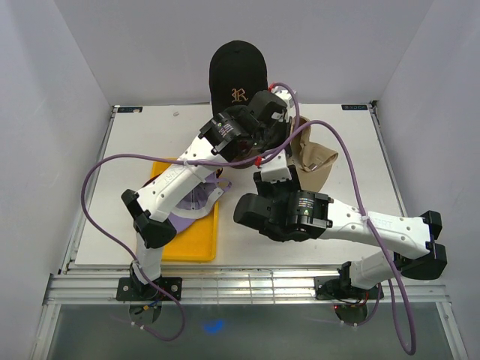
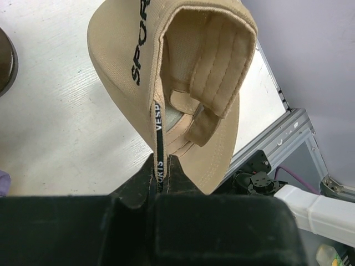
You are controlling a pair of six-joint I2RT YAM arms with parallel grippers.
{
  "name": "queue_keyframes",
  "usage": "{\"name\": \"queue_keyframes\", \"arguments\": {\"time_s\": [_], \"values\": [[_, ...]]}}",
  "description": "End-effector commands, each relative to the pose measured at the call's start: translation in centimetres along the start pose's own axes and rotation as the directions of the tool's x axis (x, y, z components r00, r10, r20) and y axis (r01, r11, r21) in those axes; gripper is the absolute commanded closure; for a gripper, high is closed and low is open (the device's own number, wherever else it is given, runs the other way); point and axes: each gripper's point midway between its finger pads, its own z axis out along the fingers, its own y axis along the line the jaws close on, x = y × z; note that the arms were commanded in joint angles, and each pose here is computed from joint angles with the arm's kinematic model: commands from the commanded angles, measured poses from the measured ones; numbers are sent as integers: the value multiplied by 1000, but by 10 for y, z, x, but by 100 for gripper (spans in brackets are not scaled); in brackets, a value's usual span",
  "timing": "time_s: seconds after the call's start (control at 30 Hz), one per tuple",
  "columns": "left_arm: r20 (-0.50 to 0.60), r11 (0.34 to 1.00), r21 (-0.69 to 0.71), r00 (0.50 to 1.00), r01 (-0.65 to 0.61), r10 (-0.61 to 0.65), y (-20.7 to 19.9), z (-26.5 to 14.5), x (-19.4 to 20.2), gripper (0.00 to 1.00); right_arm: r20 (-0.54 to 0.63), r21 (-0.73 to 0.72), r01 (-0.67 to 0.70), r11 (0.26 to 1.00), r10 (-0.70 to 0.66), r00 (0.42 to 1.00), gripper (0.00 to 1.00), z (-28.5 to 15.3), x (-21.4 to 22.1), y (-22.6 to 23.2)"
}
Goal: Stack the hats
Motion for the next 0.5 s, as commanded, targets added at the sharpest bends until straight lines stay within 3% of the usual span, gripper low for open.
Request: {"name": "queue_keyframes", "arguments": {"time_s": [0.0, 0.17, 0.43, 0.47], "values": [[95, 995, 96, 995, 3, -12, -22, -46, -23, 100, 32, 62, 30, 998, -32, 999, 47, 4, -3, -12], [100, 995, 104, 995, 8, -19, -23, -50, -24, 100, 38, 58, 23, 998, -25, 999, 57, 6, -5, -14], [107, 988, 154, 994, 5, -22, -32, -62, -26, 100, 51, 66, 13, 998, -16, 999, 92, 7, -9, -22], [111, 988, 155, 994, 5, -23, -32, -63, -27, 100, 51, 66, 16, 998, -19, 998, 92, 6, -10, -23]]}}
